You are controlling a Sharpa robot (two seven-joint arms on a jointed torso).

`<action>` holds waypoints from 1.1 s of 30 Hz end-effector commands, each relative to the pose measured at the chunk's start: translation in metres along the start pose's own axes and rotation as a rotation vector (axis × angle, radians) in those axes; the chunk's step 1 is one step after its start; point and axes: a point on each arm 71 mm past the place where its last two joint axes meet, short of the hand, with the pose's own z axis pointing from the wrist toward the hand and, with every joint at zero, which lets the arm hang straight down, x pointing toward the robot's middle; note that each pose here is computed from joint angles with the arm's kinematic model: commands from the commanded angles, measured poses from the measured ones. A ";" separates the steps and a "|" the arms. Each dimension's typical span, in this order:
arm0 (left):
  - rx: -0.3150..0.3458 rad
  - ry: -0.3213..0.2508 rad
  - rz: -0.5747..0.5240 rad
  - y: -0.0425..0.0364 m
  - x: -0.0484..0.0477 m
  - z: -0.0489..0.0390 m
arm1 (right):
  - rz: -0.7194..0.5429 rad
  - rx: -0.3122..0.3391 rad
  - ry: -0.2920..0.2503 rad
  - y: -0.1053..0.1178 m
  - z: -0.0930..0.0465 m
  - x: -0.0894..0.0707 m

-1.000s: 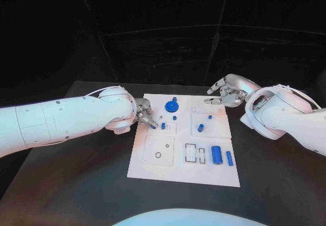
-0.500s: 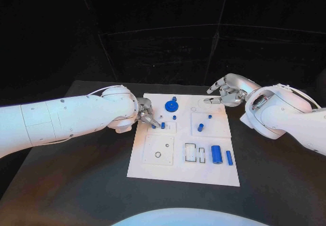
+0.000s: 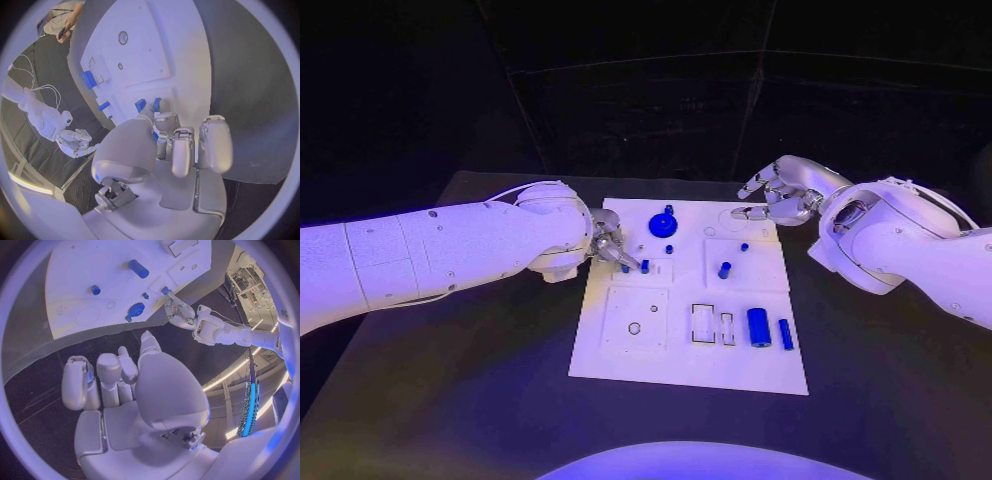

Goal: Assemble the parts on the task board

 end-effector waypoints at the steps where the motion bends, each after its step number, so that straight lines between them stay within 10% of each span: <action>1: -0.023 0.015 0.005 0.0033 0.0019 0.0013 | 0.002 -0.011 -0.009 0.002 0.000 -0.001; 23: 0.139 -0.197 -0.270 0.0097 -0.0170 -0.0078 | -0.007 -0.013 -0.016 0.001 0.000 -0.002; 33: 0.440 -0.350 -0.371 -0.0117 -0.0311 -0.0133 | -0.009 -0.011 -0.019 0.000 0.000 -0.003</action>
